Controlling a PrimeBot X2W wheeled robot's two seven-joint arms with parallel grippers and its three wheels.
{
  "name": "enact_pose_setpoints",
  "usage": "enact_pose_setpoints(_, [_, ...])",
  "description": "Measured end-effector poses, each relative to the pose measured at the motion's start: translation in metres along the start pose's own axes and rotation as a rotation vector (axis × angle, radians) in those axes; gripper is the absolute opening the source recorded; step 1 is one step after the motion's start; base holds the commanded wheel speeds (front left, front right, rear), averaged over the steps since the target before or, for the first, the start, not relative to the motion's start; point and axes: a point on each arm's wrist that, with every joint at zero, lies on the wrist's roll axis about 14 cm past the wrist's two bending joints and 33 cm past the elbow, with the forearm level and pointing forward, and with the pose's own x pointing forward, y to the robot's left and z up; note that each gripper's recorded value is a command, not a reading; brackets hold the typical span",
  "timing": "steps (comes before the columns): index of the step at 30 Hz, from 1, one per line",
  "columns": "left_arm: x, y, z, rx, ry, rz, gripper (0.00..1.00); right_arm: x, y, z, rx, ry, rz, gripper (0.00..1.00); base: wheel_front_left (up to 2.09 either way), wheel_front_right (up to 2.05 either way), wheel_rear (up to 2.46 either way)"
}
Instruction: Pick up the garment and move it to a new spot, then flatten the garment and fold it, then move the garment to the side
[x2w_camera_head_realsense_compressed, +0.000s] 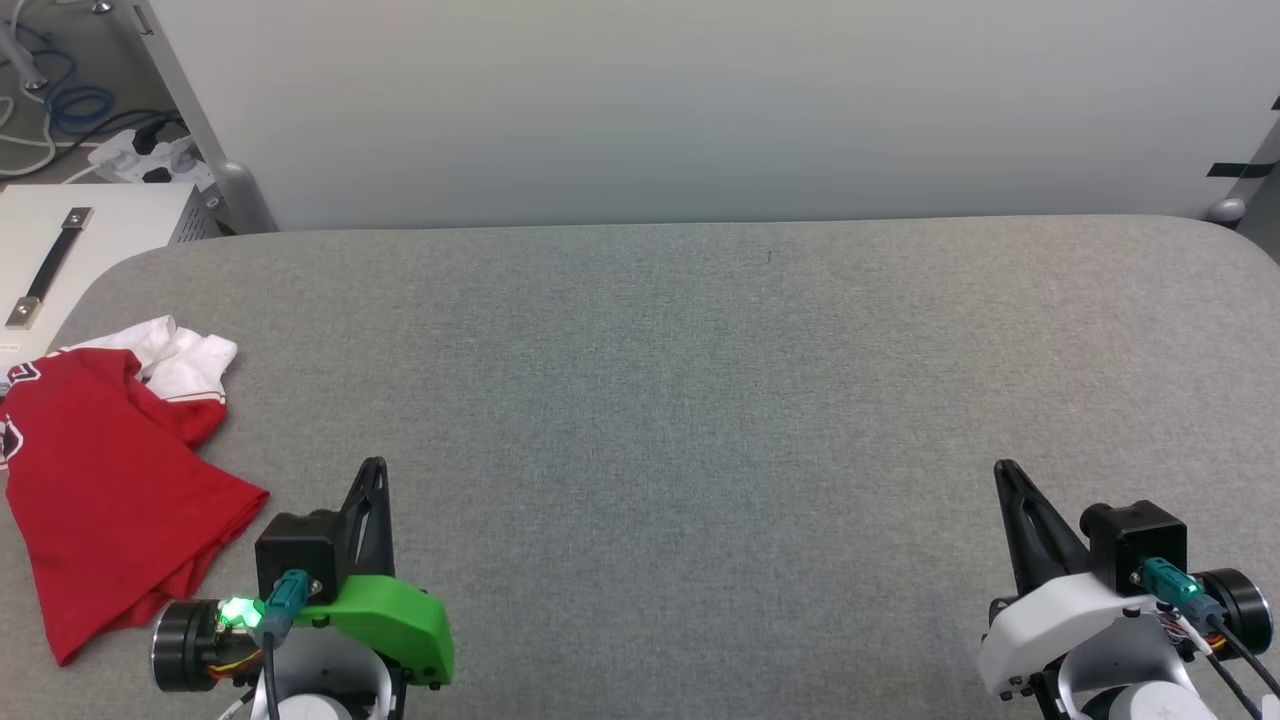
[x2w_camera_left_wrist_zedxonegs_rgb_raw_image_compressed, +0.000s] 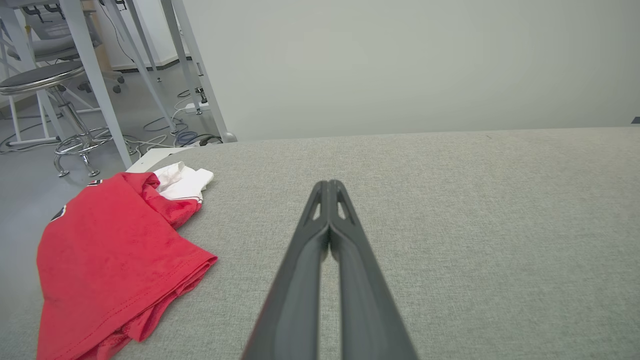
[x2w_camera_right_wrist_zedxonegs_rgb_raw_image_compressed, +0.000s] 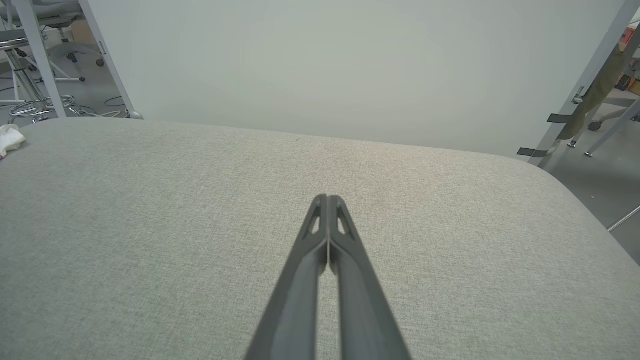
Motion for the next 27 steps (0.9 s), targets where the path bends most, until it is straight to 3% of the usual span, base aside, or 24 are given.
enact_pose_setpoints(27, [0.0, 0.0001, 0.0, 0.0, 0.0, 0.0, 0.0, 0.0, 0.0001, 0.0, 0.0, 0.0, 0.0, 0.0, 0.0, 0.0, 0.0])
